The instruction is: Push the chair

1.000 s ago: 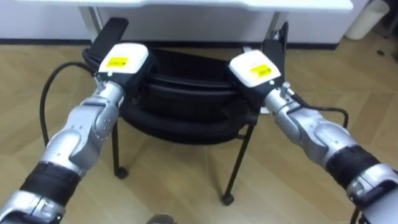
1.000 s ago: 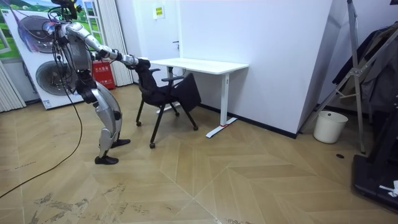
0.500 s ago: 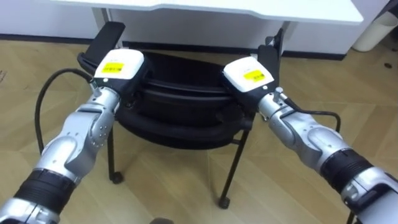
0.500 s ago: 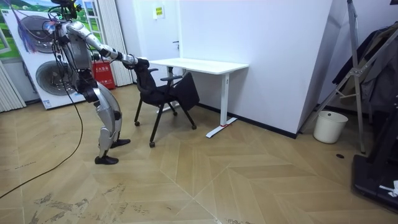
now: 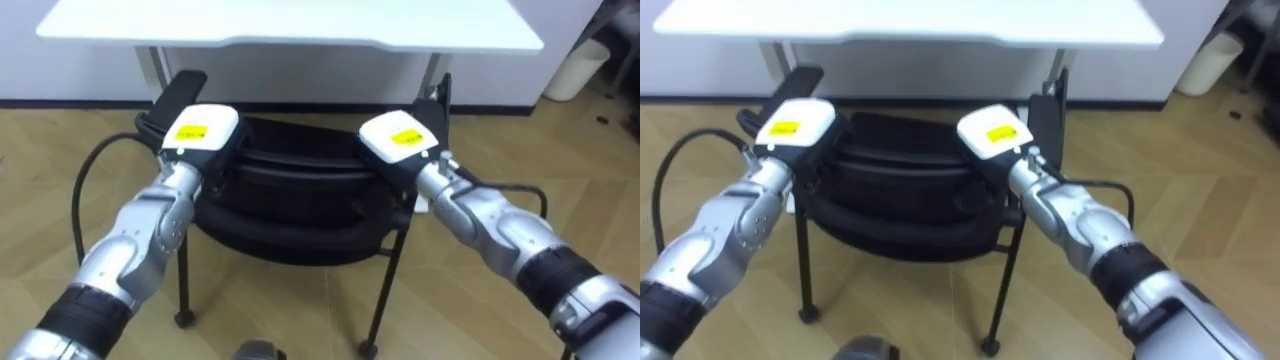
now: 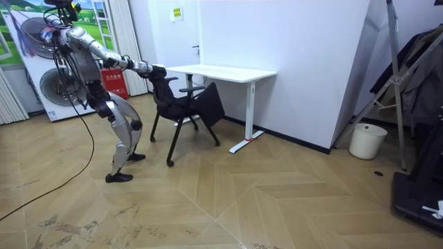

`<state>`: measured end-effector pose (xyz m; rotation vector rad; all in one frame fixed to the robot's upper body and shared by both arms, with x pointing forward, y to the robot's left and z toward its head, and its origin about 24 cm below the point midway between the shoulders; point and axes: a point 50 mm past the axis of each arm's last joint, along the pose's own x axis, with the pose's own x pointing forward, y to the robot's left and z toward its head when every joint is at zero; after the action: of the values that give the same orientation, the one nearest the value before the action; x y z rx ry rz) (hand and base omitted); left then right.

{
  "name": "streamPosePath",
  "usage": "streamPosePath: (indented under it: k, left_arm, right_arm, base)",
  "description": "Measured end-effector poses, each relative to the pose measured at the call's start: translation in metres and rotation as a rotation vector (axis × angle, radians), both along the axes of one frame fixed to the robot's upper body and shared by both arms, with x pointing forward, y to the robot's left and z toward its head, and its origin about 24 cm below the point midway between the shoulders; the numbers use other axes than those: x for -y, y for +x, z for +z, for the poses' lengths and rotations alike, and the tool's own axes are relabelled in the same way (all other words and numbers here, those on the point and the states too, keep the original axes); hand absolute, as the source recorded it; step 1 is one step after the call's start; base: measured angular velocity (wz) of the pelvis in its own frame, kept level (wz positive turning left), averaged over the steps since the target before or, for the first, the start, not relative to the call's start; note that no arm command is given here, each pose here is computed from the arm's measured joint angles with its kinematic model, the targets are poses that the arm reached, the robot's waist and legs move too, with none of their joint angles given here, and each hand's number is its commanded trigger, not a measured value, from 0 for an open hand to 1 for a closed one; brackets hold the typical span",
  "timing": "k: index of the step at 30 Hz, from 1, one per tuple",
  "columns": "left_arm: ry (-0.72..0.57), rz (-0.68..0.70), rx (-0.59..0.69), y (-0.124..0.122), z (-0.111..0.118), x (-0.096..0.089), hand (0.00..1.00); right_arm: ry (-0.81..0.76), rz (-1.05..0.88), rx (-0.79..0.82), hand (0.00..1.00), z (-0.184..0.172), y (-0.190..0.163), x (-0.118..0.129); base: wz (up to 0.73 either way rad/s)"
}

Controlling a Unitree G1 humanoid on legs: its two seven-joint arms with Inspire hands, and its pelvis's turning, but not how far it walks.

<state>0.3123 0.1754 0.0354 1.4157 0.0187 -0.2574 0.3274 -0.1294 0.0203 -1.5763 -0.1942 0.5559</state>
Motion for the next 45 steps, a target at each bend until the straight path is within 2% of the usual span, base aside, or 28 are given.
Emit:
streamPosePath:
  k: [14, 30, 45]
  left_arm:
    - [-0.011, -0.010, 0.014, 0.002, 0.004, 0.004, 1.00]
    - [0.026, -0.042, 0.031, 0.007, 0.025, -0.002, 1.00]
    - [0.040, -0.034, 0.105, 0.017, 0.043, -0.006, 1.00]
  right_arm:
    - [0.006, -0.012, 0.043, 1.00, 0.002, -0.002, 0.004]
    - [0.038, -0.004, 0.067, 1.00, 0.008, -0.001, 0.001]
    - [0.065, -0.005, 0.147, 1.00, 0.025, 0.009, -0.006]
  base:
    - [0.10]
    - [-0.03]
    - [0.07]
